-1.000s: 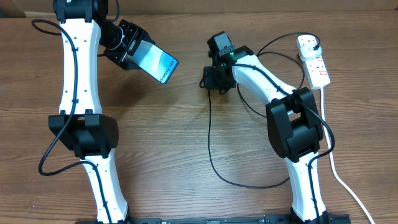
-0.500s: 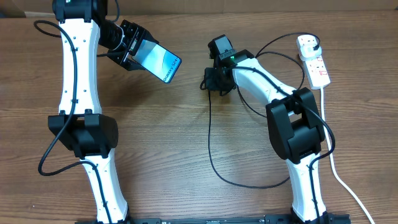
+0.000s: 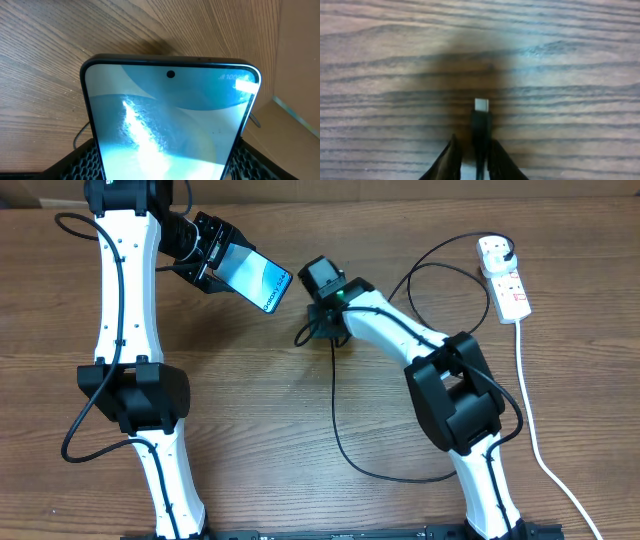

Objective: Plug charger to phone and switch on socket

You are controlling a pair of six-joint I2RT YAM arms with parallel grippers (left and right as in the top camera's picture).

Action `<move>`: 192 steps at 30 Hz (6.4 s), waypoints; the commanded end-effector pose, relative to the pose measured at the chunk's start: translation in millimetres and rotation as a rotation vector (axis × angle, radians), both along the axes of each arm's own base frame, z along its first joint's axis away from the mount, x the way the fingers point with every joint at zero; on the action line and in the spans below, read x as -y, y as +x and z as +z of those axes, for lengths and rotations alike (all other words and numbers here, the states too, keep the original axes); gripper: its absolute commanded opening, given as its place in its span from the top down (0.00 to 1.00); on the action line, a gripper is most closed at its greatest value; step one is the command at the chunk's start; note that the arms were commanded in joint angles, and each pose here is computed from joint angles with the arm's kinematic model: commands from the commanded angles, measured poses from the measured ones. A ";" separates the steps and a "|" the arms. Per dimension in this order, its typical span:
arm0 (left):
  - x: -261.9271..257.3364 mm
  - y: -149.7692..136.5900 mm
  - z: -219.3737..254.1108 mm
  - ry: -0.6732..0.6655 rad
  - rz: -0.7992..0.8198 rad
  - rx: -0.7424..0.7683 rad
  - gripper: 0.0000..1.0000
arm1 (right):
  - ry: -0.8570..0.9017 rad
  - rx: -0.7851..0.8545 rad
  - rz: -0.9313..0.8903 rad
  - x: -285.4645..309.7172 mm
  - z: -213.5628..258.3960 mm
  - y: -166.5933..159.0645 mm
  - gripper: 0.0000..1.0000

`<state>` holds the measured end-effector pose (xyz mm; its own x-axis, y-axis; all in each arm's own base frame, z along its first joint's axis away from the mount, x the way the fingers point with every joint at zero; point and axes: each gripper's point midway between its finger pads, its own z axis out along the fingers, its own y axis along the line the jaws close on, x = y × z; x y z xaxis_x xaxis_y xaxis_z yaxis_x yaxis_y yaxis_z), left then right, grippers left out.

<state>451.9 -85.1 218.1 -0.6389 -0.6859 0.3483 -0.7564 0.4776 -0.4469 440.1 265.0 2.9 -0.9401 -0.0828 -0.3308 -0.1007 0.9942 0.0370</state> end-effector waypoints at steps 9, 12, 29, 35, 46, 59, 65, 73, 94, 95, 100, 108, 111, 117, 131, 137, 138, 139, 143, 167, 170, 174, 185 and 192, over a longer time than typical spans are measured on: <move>2.4 1.6 9.2 -0.038 0.005 0.018 0.96 | 0.103 -0.246 -0.043 19.2 -13.6 -22.8 0.96; 2.3 1.7 9.2 -0.037 0.004 0.018 0.96 | 0.174 -0.281 0.001 16.6 -2.6 -25.3 0.96; -6.2 17.3 7.0 0.082 -0.271 0.273 0.96 | 0.390 -0.190 0.152 12.8 106.0 -29.4 0.96; -15.4 28.1 4.5 0.203 -0.488 0.443 0.96 | 0.399 -0.227 0.140 14.8 101.2 -36.2 0.96; -16.5 34.2 3.8 0.238 -0.478 0.453 0.96 | 0.229 -0.210 -0.097 45.4 55.9 -29.4 0.72; -12.3 30.5 4.9 0.179 -0.363 0.376 0.96 | 0.031 -0.123 -0.034 30.1 20.6 -27.6 0.61; -12.2 25.4 3.4 0.171 -0.352 0.346 0.96 | 0.031 -0.111 -0.030 30.4 3.7 -17.2 0.62; -12.1 23.1 2.7 0.167 -0.344 0.330 0.96 | 0.058 -0.055 -0.006 23.9 3.4 -2.0 0.62; -12.1 22.5 2.6 0.164 -0.334 0.321 0.96 | 0.078 -0.210 -0.028 20.4 -31.8 -29.5 0.94; -12.0 22.3 2.5 0.164 -0.334 0.320 0.96 | 0.084 -0.223 -0.044 20.4 -32.1 -31.9 0.96; -12.0 22.2 2.5 0.162 -0.327 0.315 0.96 | 0.143 -0.334 -0.158 20.4 -32.5 -49.9 0.96; -12.1 22.5 2.6 0.156 -0.297 0.298 0.96 | 0.132 -0.363 -0.298 46.4 -23.3 -41.3 0.96; -12.1 22.5 2.6 0.156 -0.296 0.299 0.96 | -0.007 -0.253 -0.314 64.9 -16.9 -27.1 0.96; -12.0 22.4 2.6 0.156 -0.296 0.298 0.95 | -0.142 -0.145 -0.291 62.3 -17.3 -27.4 0.96; -12.1 22.4 2.5 0.156 -0.297 0.298 0.96 | -0.060 -0.342 -0.293 32.4 -34.5 -77.2 0.96; -12.0 22.1 2.5 0.156 -0.297 0.297 0.96 | -0.066 -0.394 -0.317 40.8 -37.1 -85.1 0.92; -12.0 22.0 2.5 0.156 -0.297 0.297 0.96 | -0.068 -0.401 -0.319 41.4 -38.1 -86.5 0.92; -12.0 22.0 2.5 0.156 -0.297 0.296 0.96 | -0.068 -0.413 -0.320 41.4 -40.0 -88.7 0.91; -12.0 21.5 2.3 0.155 -0.297 0.294 0.96 | -0.078 -0.464 -0.322 42.4 -50.0 -98.1 0.82; -10.6 19.9 2.7 0.145 -0.299 0.290 0.96 | 0.137 -0.422 0.008 4.2 -26.4 -68.4 0.96; -4.6 20.2 6.5 0.104 -0.303 0.303 0.96 | 0.271 -0.419 0.173 -11.7 5.2 -69.2 0.96; -1.2 21.4 9.5 0.079 -0.307 0.317 0.96 | 0.431 -0.402 0.285 -19.4 53.1 -72.7 0.96; -2.0 29.0 14.2 0.064 -0.318 0.369 0.96 | 0.731 -0.391 0.480 -17.8 137.2 -94.7 0.96; 13.7 38.3 34.9 -0.037 -0.451 0.562 0.96 | 0.827 -0.432 0.542 -21.8 159.3 -115.4 0.96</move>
